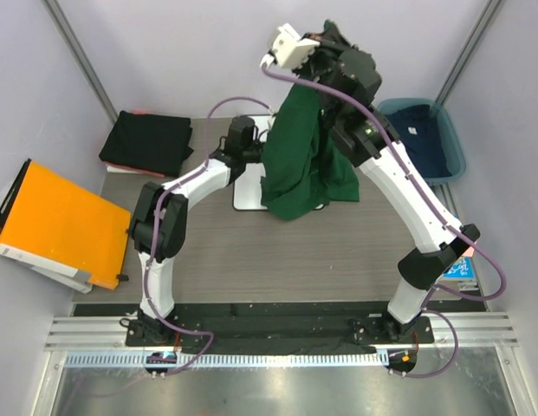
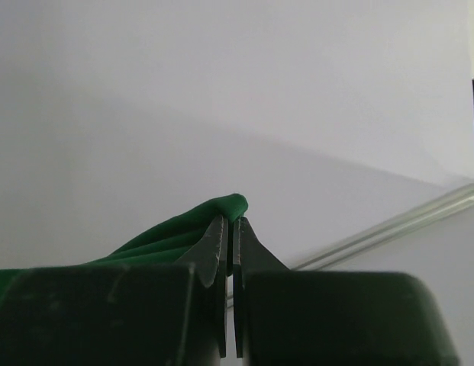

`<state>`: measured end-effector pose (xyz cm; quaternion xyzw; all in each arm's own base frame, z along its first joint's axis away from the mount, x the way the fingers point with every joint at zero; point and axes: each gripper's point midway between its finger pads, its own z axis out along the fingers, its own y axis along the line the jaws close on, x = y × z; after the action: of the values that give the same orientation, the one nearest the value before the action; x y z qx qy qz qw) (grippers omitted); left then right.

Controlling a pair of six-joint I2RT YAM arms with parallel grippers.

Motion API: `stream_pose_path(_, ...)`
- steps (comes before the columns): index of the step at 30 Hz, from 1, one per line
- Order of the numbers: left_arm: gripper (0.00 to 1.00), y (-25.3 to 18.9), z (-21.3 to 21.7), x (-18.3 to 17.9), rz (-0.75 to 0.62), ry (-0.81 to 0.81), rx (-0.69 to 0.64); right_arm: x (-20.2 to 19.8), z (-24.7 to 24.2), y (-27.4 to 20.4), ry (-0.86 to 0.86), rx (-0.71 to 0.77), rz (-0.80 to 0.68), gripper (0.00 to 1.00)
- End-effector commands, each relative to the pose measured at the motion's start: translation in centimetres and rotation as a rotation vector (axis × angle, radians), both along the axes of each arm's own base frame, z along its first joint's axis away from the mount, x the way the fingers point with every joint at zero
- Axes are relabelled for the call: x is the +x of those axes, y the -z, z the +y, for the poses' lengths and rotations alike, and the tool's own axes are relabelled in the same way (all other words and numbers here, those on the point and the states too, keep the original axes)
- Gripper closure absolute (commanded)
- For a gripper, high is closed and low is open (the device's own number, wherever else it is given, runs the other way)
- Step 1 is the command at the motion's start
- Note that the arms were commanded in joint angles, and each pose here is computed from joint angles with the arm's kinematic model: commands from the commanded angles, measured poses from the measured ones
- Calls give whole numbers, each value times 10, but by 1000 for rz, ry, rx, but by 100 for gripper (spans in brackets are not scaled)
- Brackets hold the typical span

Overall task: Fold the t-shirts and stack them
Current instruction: Flatten out the tshirt

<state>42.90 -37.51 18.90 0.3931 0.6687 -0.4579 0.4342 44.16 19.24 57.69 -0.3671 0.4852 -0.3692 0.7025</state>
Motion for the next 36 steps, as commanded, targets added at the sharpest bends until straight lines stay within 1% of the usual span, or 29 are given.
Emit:
stream_pose_path(1,55,-62,68,42,-196,-370,131,-10,-28,-42,60,155,-165,99)
stream_pose_path(2,50,-61,90,55,-244,-486,204,-7,-21,-38,32,163,-164,99)
stream_pose_path(3,44,-82,109,59,-311,-583,226,0,-13,-26,19,151,-148,99)
stream_pose_path(4,46,-73,138,67,-337,-716,296,4,-8,-21,5,150,-144,99)
stream_pose_path(5,48,-84,155,72,-411,-763,302,6,-2,-21,-16,154,-150,99)
stream_pose_path(6,50,-91,170,64,-439,-790,301,8,0,-24,-25,180,-163,99)
stream_pose_path(7,51,-96,186,65,-455,-820,302,19,11,-15,-32,180,-151,99)
stream_pose_path(9,53,-101,201,58,-463,-838,312,17,12,-37,-55,271,-213,99)
stream_pose_path(10,53,-114,211,52,-478,-860,305,27,22,-31,-67,275,-205,99)
stream_pose_path(11,53,-115,217,50,-477,-878,319,25,24,-42,-80,294,-224,99)
stream_pose_path(12,52,-112,228,48,-471,-920,342,26,35,-40,-102,295,-217,99)
stream_pose_path(13,52,-124,236,42,-489,-948,334,28,45,-36,-122,299,-209,99)
stream_pose_path(16,52,-119,253,31,-487,-997,373,37,83,-6,-227,289,-141,99)
stream_pose_path(17,52,-126,257,25,-503,-1005,367,42,98,11,-249,282,-120,99)
stream_pose_path(19,53,-117,261,17,-503,-1003,392,43,122,27,-292,281,-93,99)
stream_pose_path(20,53,-123,263,12,-514,-1009,380,44,131,31,-311,309,-91,99)
stream_pose_path(22,53,-116,264,8,-506,-1008,387,47,150,43,-341,330,-79,99)
stream_pose_path(23,53,-115,265,7,-504,-1008,387,42,158,37,-362,361,-105,92)
stream_pose_path(25,53,-113,265,4,-496,-1005,385,44,171,44,-360,360,-117,63)
stream_pose_path(26,53,-113,265,4,-492,-1004,380,44,163,34,-320,370,-150,30)
stream_pose_path(27,53,-110,263,3,-487,-994,380,54,169,50,-292,356,-135,18)
stream_pose_path(28,53,-110,260,2,-486,-979,371,58,165,51,-263,349,-134,11)
stream_pose_path(29,53,-107,259,1,-481,-967,373,70,153,63,-207,320,-99,5)
stream_pose_path(31,53,-101,253,-1,-473,-930,373,79,136,73,-163,302,-55,2)
stream_pose_path(32,53,-97,252,-2,-469,-915,382,87,136,100,-166,246,43,1)
stream_pose_path(33,53,-93,251,-2,-466,-907,390,95,124,114,-172,254,116,0)
stream_pose_path(34,53,-90,250,-2,-459,-900,394,92,115,119,-179,244,181,0)
stream_pose_path(35,53,-85,247,-4,-447,-875,402,91,113,159,-179,171,336,0)
stream_pose_path(36,53,-81,242,-6,-447,-836,407,89,110,178,-216,134,425,0)
